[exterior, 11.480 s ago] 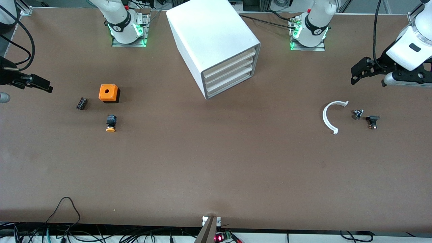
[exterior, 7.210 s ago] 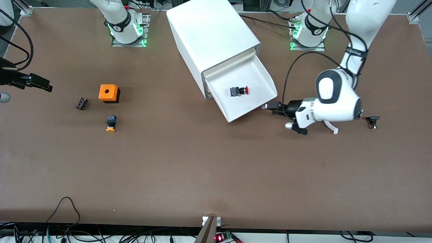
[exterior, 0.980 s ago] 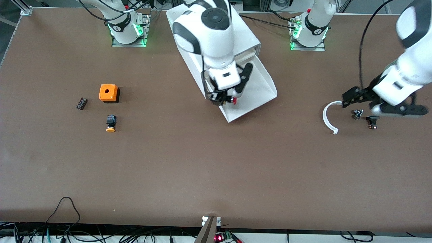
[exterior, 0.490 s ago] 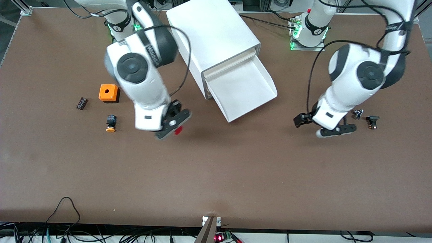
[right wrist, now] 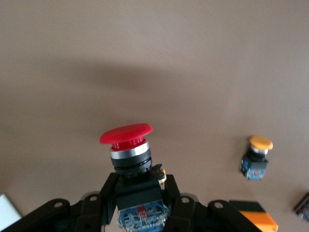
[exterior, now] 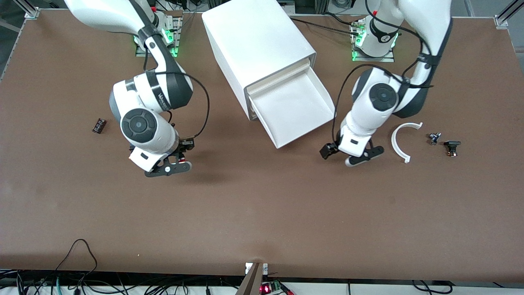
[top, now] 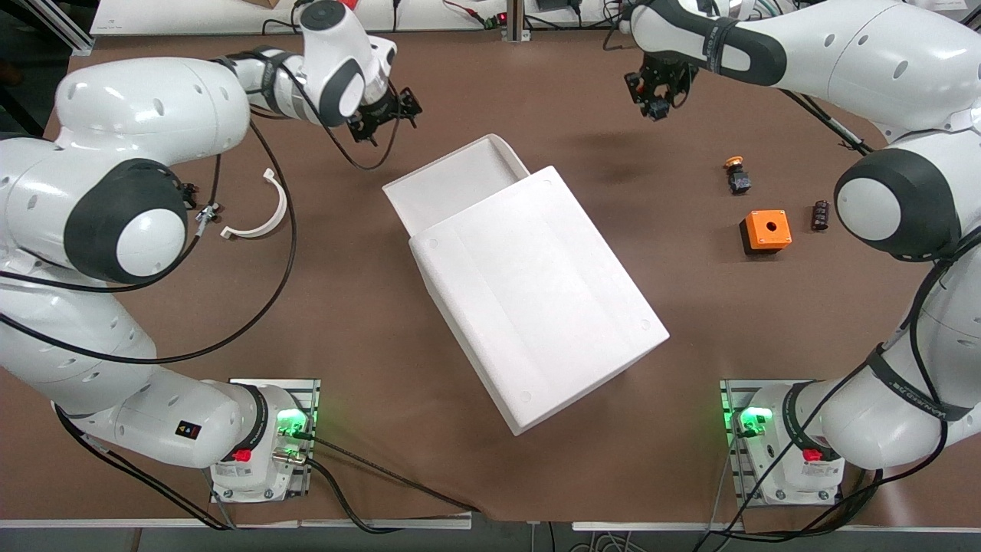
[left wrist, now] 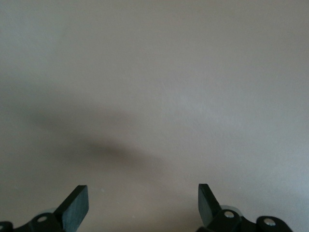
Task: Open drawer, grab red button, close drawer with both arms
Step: 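Push the drawer shut with the left gripper while the right gripper carries the button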
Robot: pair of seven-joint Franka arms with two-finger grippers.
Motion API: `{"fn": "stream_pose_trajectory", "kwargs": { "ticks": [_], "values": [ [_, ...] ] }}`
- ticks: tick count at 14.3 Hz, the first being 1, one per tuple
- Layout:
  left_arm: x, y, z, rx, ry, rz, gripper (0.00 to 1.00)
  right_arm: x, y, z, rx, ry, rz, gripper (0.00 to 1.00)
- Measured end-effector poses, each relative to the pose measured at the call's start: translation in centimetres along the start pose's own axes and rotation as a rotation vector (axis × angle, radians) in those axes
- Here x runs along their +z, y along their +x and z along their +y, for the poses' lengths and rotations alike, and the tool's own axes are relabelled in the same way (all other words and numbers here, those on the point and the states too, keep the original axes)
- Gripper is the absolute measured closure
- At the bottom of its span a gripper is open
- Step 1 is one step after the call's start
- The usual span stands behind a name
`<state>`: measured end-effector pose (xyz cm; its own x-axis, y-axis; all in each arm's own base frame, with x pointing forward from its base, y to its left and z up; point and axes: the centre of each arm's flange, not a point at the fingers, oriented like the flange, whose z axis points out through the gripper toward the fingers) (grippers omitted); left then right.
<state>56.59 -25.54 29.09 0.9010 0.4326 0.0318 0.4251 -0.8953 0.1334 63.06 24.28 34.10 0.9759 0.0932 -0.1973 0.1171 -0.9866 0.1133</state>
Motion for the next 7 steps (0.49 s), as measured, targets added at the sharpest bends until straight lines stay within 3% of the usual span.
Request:
{"fn": "stream_pose_trajectory", "kwargs": {
  "ticks": [3, 7],
  "values": [
    [0.8, -2.5, 1.1, 0.008, 0.006, -0.025, 0.00, 4.1, 0.0, 4.6, 0.079, 0.015, -0.007, 0.56],
    [0.1, -7.8, 2.7, 0.053, 0.001, -0.056, 0.00, 9.8, -1.4, 7.1, 0.117, 0.041, 0.035, 0.56]
  ]
}}
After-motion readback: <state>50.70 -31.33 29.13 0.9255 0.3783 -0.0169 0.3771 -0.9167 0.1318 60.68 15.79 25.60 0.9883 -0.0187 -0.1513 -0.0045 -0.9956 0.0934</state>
